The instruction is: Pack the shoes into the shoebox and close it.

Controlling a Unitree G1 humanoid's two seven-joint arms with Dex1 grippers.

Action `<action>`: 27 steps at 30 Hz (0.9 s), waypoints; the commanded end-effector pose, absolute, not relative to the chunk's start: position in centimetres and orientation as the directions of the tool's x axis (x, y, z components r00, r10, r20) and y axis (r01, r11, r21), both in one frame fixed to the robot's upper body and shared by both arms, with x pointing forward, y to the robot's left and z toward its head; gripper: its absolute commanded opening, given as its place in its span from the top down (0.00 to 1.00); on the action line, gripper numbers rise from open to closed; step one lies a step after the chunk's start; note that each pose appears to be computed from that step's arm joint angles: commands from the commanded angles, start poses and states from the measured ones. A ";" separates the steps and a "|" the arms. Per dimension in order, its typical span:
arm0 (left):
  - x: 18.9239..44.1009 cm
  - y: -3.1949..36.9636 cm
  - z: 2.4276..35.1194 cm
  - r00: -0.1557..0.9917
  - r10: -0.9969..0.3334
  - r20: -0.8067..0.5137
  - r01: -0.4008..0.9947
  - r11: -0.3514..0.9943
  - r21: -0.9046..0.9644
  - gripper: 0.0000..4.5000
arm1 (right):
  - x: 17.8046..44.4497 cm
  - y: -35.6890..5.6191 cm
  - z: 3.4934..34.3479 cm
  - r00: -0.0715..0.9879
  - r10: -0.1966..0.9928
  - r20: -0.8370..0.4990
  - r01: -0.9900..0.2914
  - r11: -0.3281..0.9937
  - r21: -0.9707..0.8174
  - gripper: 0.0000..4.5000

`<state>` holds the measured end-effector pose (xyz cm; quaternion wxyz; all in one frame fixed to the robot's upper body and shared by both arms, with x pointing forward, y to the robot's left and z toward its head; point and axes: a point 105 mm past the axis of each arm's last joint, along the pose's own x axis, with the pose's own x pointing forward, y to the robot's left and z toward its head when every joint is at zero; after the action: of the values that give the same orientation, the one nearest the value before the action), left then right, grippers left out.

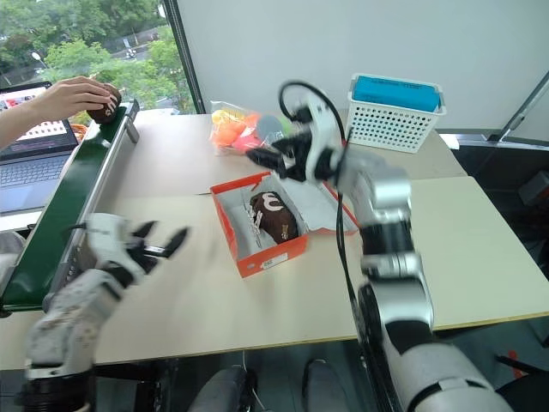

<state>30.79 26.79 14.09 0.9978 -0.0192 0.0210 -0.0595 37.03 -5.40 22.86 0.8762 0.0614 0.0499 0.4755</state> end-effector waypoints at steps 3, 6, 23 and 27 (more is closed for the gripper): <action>29.8 30.9 16.1 0.998 -0.055 0.014 0.055 0.998 0.006 0.00 | 32.8 -4.7 23.6 0.478 0.879 0.004 -0.878 0.478 0.022 0.04; 29.5 32.9 15.9 1.000 -0.009 -0.001 0.009 1.000 0.018 0.00 | 31.0 -3.2 23.1 0.393 0.919 -0.034 -0.917 0.388 -0.093 0.04; 27.3 41.3 14.0 0.962 0.238 -0.132 -0.226 0.969 0.101 0.00 | 28.3 -0.4 18.4 0.220 0.954 -0.204 -0.943 0.155 -0.295 0.04; 27.2 41.3 14.5 0.973 0.203 -0.109 -0.193 0.977 0.093 0.00 | 28.4 -0.5 18.2 0.255 0.950 -0.178 -0.943 0.204 -0.263 0.04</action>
<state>27.31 40.83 12.56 0.9905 0.0234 0.0889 0.1026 28.70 -0.63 16.99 0.7721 -0.1629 0.0134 0.6141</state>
